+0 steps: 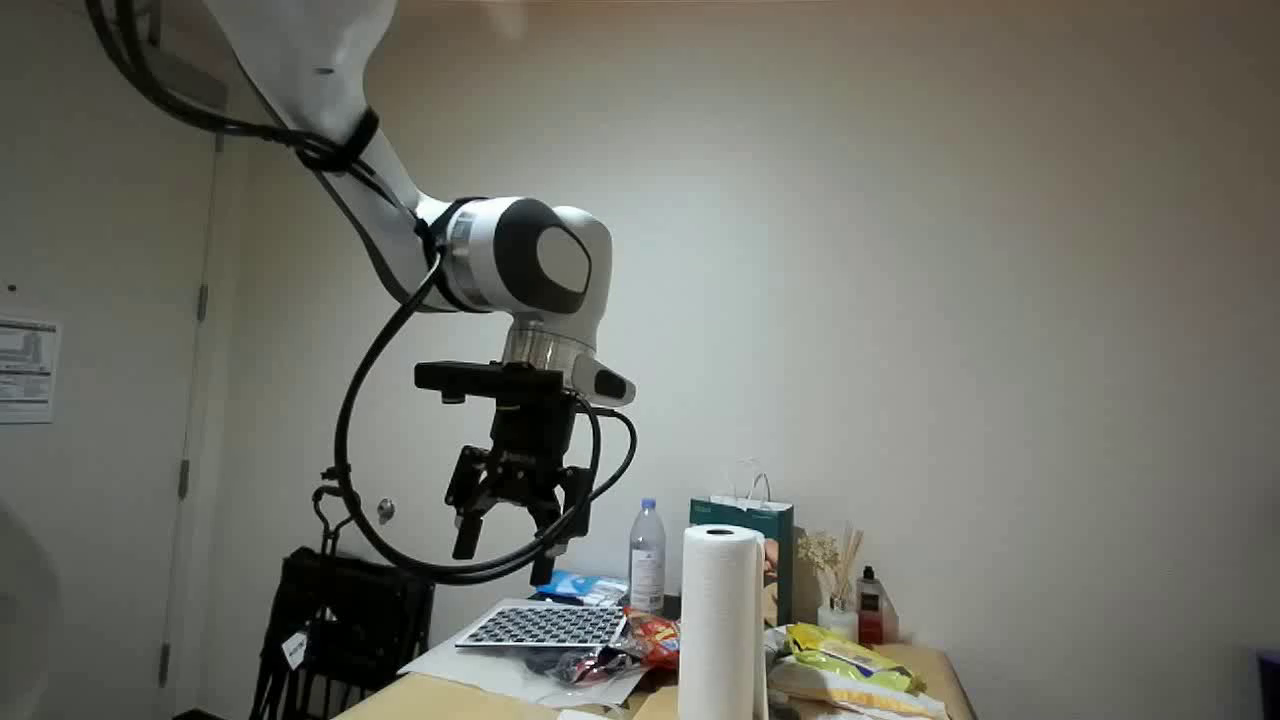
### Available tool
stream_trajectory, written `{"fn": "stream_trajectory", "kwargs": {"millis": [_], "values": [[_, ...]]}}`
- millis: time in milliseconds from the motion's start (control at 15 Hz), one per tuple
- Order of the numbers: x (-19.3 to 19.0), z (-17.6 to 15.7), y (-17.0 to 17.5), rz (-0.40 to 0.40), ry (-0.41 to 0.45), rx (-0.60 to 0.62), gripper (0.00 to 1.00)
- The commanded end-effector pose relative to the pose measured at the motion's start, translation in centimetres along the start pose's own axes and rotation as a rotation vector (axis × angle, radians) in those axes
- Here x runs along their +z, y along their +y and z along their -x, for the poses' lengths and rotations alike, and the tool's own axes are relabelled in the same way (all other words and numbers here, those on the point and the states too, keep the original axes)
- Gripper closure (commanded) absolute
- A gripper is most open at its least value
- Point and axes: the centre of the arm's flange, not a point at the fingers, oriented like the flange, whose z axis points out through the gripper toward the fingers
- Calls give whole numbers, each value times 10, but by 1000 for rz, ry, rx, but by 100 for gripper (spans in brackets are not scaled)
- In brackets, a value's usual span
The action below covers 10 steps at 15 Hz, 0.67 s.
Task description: Pick up the bowl and pour it's contents in the bowl
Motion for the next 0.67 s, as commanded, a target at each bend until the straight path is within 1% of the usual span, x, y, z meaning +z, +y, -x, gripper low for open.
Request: {"fn": "stream_trajectory", "kwargs": {"millis": [0,400,467,533,600], "values": [[0,0,0,0,0,0,0],[1,0,-2,-8,3,-1,0],[10,-3,-8,-10,32,-45,0],[17,-8,-12,7,47,-68,0],[29,-18,-15,6,63,-100,0]]}}
